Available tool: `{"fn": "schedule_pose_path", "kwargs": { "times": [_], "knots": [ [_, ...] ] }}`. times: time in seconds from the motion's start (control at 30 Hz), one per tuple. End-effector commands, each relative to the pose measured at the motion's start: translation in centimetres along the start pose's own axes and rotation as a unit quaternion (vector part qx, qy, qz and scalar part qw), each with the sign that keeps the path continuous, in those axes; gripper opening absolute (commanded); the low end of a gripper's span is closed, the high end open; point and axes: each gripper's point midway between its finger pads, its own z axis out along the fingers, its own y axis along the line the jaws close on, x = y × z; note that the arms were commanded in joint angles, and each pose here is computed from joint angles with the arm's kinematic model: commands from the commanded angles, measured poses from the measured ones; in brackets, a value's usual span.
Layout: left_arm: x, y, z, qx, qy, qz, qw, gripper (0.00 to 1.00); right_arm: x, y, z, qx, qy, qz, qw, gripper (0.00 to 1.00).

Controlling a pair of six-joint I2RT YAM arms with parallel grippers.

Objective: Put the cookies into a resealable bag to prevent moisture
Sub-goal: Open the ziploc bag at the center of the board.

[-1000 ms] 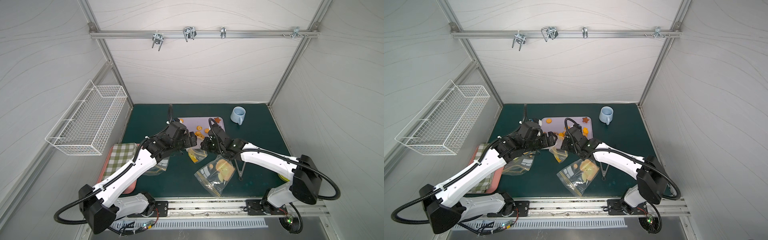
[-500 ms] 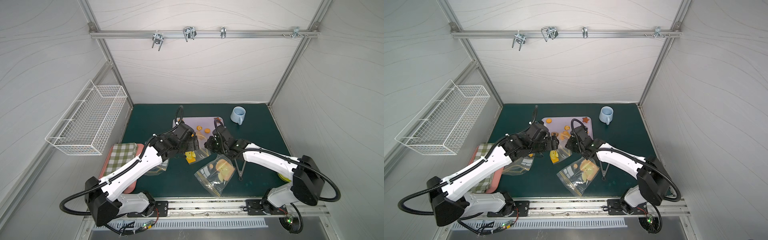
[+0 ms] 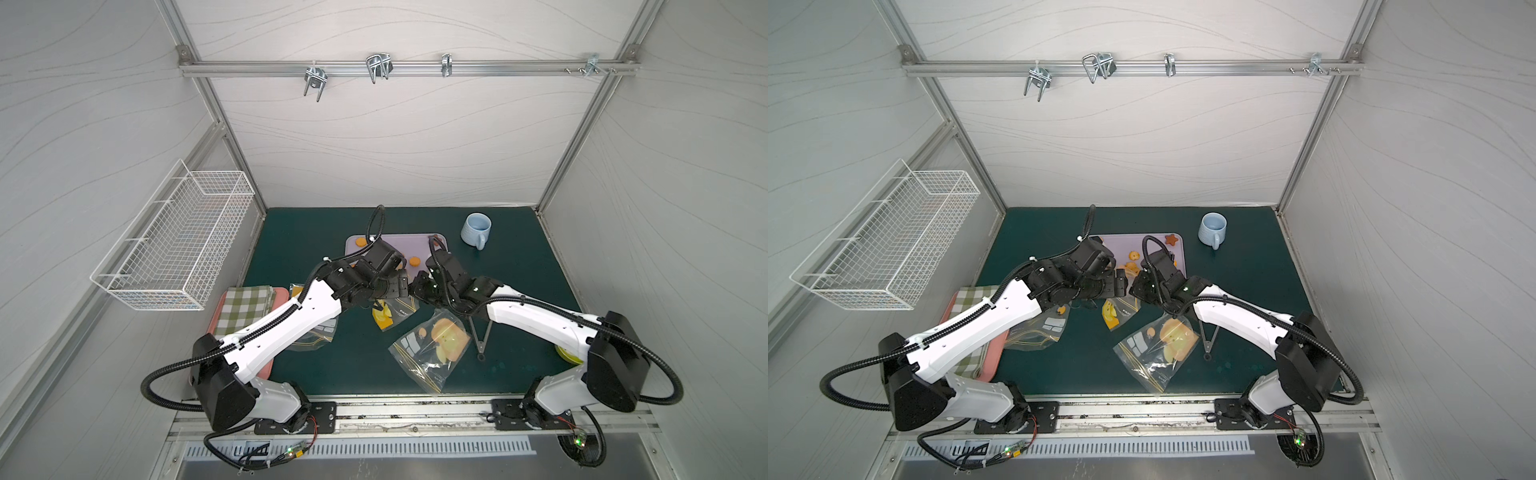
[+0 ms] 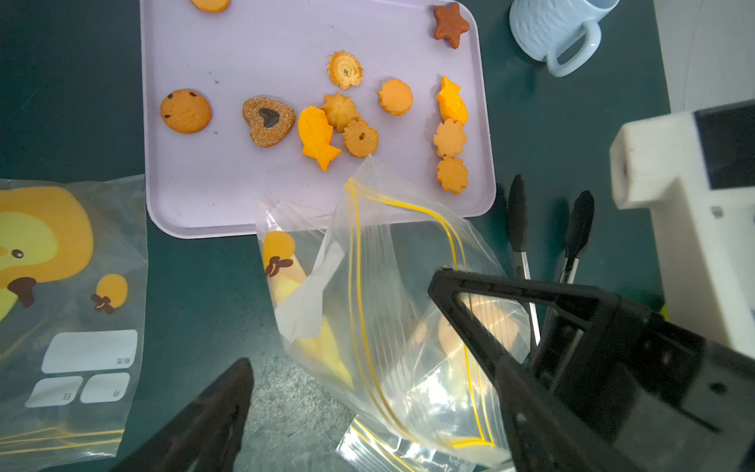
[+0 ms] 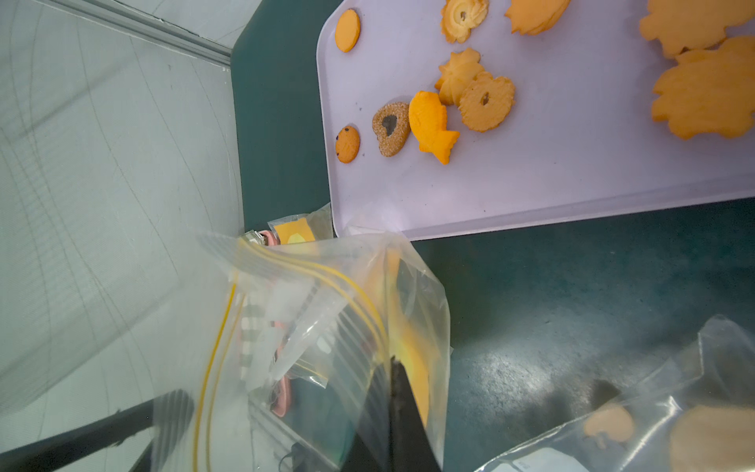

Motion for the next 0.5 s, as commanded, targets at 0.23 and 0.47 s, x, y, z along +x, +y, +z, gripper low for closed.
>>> {"fn": "schedule_pose_path", "kwargs": {
  "times": [0.23,0.47],
  "knots": [
    [0.7,0.0,0.6,-0.039,0.026,0.005,0.999,0.74,-0.7,0.9,-1.4,-0.008,-0.020,-0.001,1.000,0.00],
    [0.4,0.5,0.1,-0.045,0.012,0.002,0.999,0.55,-0.7,-0.4,-1.2,0.005,-0.019,0.022,1.000,0.00]
  ]
}}
